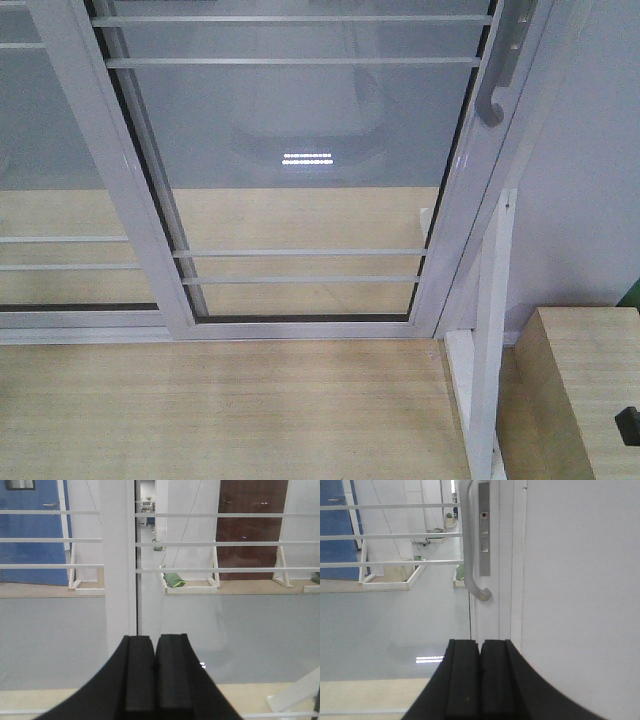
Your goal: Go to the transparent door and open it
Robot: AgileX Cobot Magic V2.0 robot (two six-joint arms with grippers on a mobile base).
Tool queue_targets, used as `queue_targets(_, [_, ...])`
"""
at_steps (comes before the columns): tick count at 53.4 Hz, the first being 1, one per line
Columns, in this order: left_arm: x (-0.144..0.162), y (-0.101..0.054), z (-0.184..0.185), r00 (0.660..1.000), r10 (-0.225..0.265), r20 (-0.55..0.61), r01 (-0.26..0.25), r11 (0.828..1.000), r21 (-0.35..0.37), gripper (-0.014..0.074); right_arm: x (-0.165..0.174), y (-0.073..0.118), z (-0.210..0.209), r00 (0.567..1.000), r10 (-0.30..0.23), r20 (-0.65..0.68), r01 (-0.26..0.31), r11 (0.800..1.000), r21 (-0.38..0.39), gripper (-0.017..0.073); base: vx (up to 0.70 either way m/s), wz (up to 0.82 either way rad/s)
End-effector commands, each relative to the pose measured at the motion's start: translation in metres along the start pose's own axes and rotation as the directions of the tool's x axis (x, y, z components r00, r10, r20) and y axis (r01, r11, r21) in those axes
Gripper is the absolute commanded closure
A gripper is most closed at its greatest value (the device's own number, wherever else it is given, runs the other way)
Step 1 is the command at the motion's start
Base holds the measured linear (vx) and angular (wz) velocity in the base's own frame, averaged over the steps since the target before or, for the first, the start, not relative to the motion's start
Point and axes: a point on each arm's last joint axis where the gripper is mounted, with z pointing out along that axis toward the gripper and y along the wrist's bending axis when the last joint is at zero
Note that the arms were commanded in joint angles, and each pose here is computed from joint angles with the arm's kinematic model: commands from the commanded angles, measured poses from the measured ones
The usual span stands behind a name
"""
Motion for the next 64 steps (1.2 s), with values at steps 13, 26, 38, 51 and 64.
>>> queue_targets(13, [-0.0031, -0.0002, -0.0007, 0.997, -0.015, 0.079, 0.015, 1.0, 0.007, 0.0599, -0.0066, 0.0007, -0.0013, 0.996, -0.015, 0.09, 0.015, 1.0, -0.006, 0.0568, 0.19, -0.02])
queue_targets(26, [-0.0031, -0.0002, -0.0007, 0.997, -0.015, 0.079, 0.015, 1.0, 0.007, 0.0599, -0.0066, 0.0007, -0.0013, 0.996, -0.015, 0.09, 0.015, 1.0, -0.006, 0.0568, 0.15, 0.01])
queue_targets(38, [-0.003, 0.0001, -0.0009, 0.997, -0.015, 0.079, 0.015, 1.0, 0.002, 0.0599, -0.0063, 0.0012, -0.0011, 0.996, -0.015, 0.086, 0.017, 1.0, -0.016, 0.0568, 0.14, 0.06])
queue_targets(51, [0.0006, 0.0, 0.0042, 1.0, -0.015, -0.002, 0.015, 1.0, 0.001, 0.0599, -0.0037, 0.0013, 0.0028, 0.999, -0.015, 0.039, 0.016, 1.0, -0.017, 0.0568, -0.01, -0.02])
queue_targets(64, [0.0016, -0.0001, 0.0043, 1.0, -0.015, -0.015, 0.015, 1.0, 0.003, 0.0599, -0.0034, 0.0012, 0.0029, 0.999, -0.015, 0.036, 0.016, 1.0, -0.016, 0.0568, 0.0, 0.0])
